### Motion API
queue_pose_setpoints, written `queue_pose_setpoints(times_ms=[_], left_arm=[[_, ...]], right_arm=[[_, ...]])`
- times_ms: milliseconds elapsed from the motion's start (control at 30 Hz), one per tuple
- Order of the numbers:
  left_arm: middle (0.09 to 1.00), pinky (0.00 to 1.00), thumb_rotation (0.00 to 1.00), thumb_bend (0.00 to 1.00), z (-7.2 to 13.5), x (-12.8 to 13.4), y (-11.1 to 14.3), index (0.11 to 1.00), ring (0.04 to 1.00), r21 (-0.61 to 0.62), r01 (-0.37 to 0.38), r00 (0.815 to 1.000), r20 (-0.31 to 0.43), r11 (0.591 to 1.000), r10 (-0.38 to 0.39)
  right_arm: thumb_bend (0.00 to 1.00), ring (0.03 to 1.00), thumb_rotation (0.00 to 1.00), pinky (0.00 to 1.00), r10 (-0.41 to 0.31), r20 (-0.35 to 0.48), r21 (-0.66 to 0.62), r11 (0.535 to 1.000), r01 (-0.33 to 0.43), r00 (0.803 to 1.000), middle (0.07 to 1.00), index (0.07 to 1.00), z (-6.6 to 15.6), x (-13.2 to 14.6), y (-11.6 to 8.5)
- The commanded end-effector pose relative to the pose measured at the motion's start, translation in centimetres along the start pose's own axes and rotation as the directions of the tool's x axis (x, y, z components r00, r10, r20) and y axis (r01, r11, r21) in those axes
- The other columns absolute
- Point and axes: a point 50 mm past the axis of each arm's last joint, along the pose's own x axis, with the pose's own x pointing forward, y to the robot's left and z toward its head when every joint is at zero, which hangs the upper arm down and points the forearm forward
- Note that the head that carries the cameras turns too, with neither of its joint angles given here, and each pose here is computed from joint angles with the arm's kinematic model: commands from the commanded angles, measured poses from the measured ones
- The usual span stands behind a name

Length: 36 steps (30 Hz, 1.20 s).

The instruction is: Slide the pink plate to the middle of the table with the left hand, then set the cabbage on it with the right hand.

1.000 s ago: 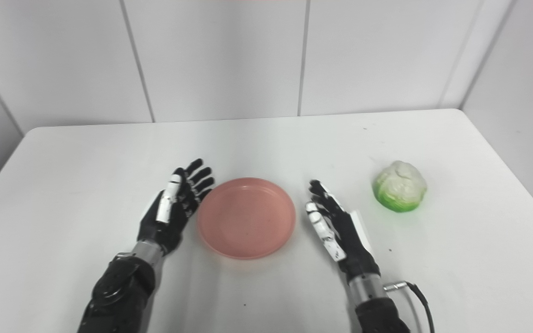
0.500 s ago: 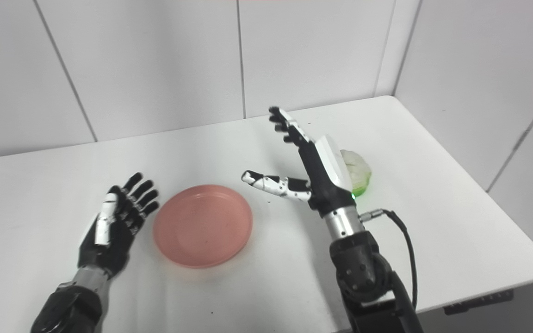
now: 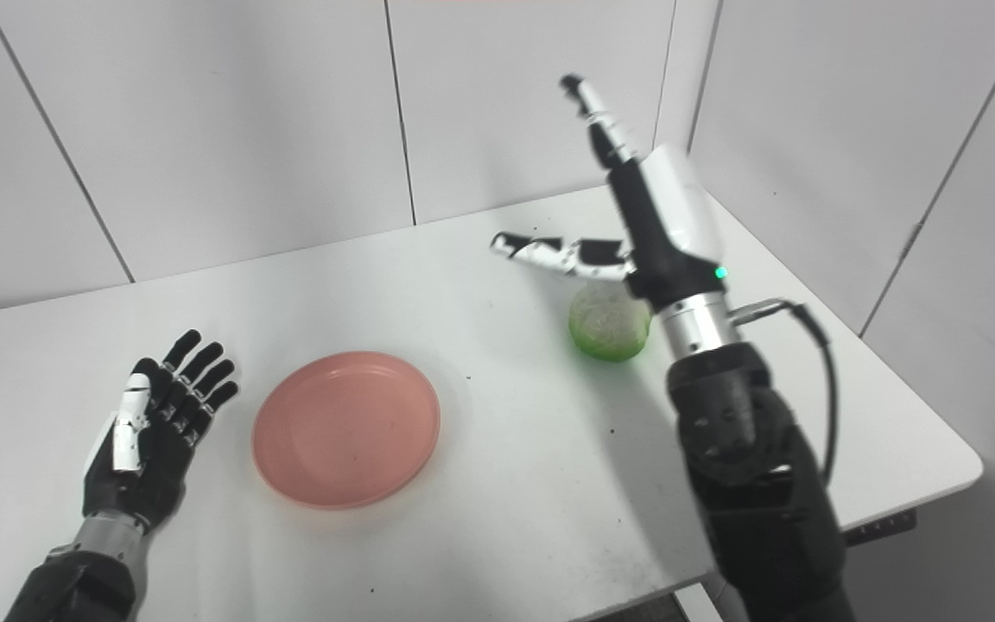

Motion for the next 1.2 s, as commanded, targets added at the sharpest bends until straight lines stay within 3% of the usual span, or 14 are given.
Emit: queue_pose_setpoints(times_ms=[0, 167, 400, 667, 1033, 1167], left_arm=[[0.912, 0.9, 1.0, 0.47, -2.7, -1.4, 1.3, 0.902, 0.9, -0.021, -0.047, 0.992, -0.116, 0.999, 0.045], [0.912, 0.9, 1.0, 0.46, -2.6, -1.4, 1.8, 0.899, 0.9, -0.031, -0.048, 0.992, -0.116, 0.998, 0.044], [0.91, 0.9, 1.0, 0.46, -2.5, -1.3, 2.1, 0.895, 0.899, -0.038, -0.054, 0.992, -0.117, 0.998, 0.049], [0.9, 0.89, 1.0, 0.45, -2.3, -1.4, 2.4, 0.885, 0.889, -0.041, -0.063, 0.992, -0.117, 0.997, 0.058], [0.912, 0.91, 1.0, 0.46, -2.3, -1.6, 3.2, 0.898, 0.902, -0.046, -0.051, 0.992, -0.114, 0.998, 0.046], [0.908, 0.9, 1.0, 0.45, -2.3, -1.6, 3.4, 0.895, 0.898, -0.04, -0.046, 0.993, -0.115, 0.998, 0.041]], right_arm=[[1.0, 0.976, 0.51, 0.91, -0.045, -0.016, -0.052, 0.998, 0.044, 0.999, 0.998, 0.999, 0.0, 0.1, -1.9], [1.0, 0.999, 0.54, 0.88, -0.045, -0.134, -0.129, 0.991, 0.028, 0.99, 1.0, 1.0, -1.9, -0.8, -3.3], [1.0, 0.992, 0.54, 0.84, 0.003, -0.256, -0.16, 0.986, -0.046, 0.967, 1.0, 1.0, -3.7, -2.2, -2.7], [1.0, 0.97, 0.51, 0.84, 0.076, -0.317, -0.127, 0.984, -0.122, 0.945, 1.0, 1.0, -6.1, -2.9, -0.7], [1.0, 0.96, 0.53, 0.83, 0.206, -0.418, -0.023, 0.971, -0.237, 0.885, 1.0, 1.0, -8.9, -2.4, 2.5], [1.0, 0.965, 0.51, 0.83, 0.232, -0.431, -0.013, 0.965, -0.264, 0.872, 1.0, 1.0, -9.6, -1.9, 3.3]])
